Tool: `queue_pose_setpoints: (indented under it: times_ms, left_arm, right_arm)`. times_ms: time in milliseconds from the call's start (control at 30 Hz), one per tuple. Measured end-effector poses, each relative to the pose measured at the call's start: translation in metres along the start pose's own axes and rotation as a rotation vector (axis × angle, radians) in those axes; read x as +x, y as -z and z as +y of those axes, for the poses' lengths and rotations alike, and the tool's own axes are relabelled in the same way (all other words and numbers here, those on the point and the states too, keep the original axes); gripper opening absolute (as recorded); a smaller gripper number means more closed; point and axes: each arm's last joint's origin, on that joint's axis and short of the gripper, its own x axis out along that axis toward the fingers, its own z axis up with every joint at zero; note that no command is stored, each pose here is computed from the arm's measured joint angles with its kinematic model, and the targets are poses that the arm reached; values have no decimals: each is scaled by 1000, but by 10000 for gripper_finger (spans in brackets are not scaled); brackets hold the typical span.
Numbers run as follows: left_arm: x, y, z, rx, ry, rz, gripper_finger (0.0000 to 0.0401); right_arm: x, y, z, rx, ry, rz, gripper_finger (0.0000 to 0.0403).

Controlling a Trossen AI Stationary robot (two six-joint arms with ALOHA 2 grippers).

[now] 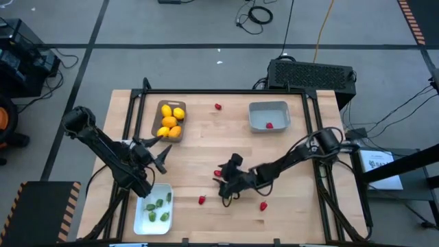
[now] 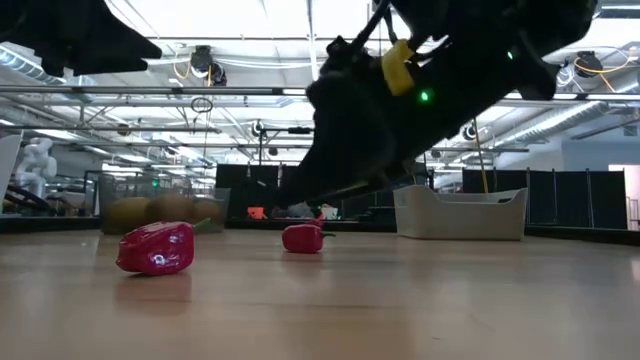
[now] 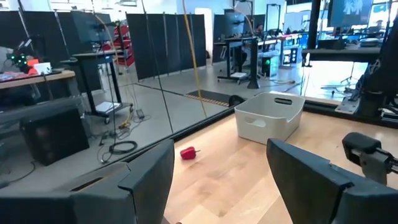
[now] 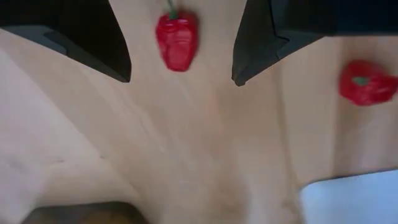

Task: Sort produce into baskets
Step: Put the red bell pepper into the gray bin

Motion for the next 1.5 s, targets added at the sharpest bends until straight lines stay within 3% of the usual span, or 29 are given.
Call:
queue_pose_setpoints:
  times_ms: [133,533,667,900,1067,1167,1333,1500]
  left_arm:
    - [0,0,0,0,0,0,262]
    - [0,0,0,21,-1,3,262]
    - [0,0,0,26,-2,3,262]
    - [1,0,0,27,-7,3,262]
    - [1,0,0,28,-8,3,262]
    - [1,0,0,27,-8,3,262]
    - [1,0,0,27,-8,3,262]
    - [1,0,0,27,-8,3,262]
  right_arm:
    - [-1,6,3,-15,80,-32,267]
    - [23,36,2,64,76,13,262]
    - [27,42,3,80,86,12,233]
    - [26,39,4,45,71,1,145]
    - [13,22,2,-6,68,2,86]
    - [-6,-2,-1,-29,67,-16,68]
    - [-45,-41,-23,-116,113,28,74]
    - [-82,-73,-62,-118,201,78,87]
